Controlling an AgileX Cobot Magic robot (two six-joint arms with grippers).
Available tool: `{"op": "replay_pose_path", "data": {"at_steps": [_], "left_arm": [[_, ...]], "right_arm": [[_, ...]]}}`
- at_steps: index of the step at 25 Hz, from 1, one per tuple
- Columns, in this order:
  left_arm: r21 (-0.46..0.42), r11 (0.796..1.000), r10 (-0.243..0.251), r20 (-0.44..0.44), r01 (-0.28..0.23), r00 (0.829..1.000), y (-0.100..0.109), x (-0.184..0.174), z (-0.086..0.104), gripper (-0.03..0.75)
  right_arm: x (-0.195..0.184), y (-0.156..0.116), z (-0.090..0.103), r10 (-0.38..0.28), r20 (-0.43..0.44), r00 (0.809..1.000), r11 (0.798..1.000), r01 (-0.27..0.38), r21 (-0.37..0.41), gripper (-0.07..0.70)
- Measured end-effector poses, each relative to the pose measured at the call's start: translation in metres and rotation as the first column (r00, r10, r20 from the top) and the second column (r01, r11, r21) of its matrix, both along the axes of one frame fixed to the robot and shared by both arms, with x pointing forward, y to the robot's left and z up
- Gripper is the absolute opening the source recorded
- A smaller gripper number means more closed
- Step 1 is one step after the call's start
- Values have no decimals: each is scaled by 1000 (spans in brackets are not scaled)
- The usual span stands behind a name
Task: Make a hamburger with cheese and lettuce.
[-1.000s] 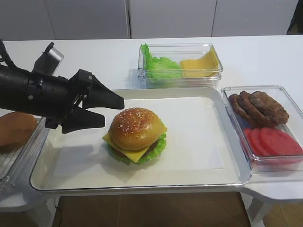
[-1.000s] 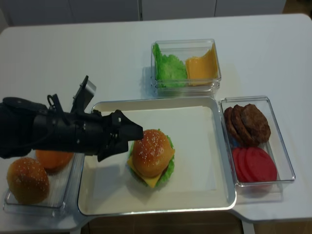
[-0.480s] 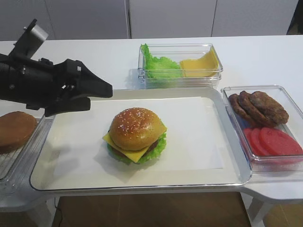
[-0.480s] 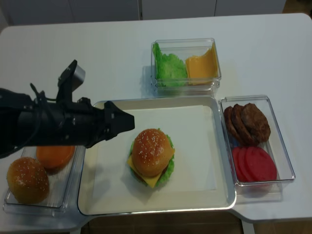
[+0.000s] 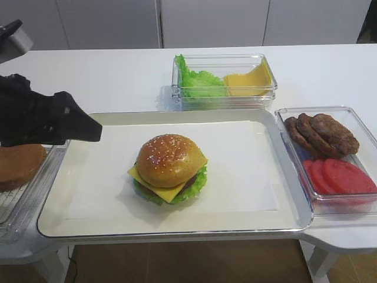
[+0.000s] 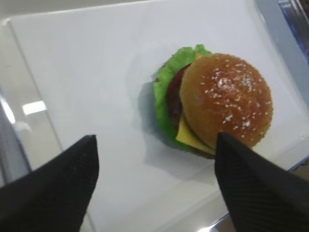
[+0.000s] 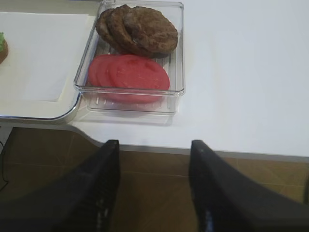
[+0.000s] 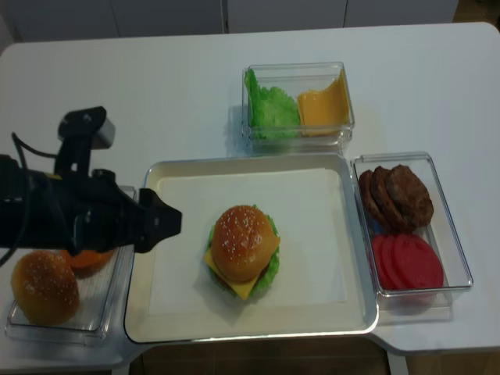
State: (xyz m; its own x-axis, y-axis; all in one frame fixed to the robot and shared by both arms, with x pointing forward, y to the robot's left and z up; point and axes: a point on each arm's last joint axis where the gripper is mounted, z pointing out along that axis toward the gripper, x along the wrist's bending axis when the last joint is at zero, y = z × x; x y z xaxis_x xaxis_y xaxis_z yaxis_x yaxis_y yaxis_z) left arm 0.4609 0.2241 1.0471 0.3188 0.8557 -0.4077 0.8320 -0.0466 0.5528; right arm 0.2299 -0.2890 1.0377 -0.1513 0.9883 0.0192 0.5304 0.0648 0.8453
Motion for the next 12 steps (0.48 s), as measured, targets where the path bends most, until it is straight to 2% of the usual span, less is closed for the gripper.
{"op": "replay_pose_path", "data": {"at_steps": [6,12], "left_arm": [[139,986,86,24,-88,996,17,-15,11,549],[308,935,171,49,-178,984,38,-35,22,532]], "right_arm": [[0,0,0,0,0,1000,1000,0,0,371],[0,0,0,0,0,1000,1000,0,0,371]]}}
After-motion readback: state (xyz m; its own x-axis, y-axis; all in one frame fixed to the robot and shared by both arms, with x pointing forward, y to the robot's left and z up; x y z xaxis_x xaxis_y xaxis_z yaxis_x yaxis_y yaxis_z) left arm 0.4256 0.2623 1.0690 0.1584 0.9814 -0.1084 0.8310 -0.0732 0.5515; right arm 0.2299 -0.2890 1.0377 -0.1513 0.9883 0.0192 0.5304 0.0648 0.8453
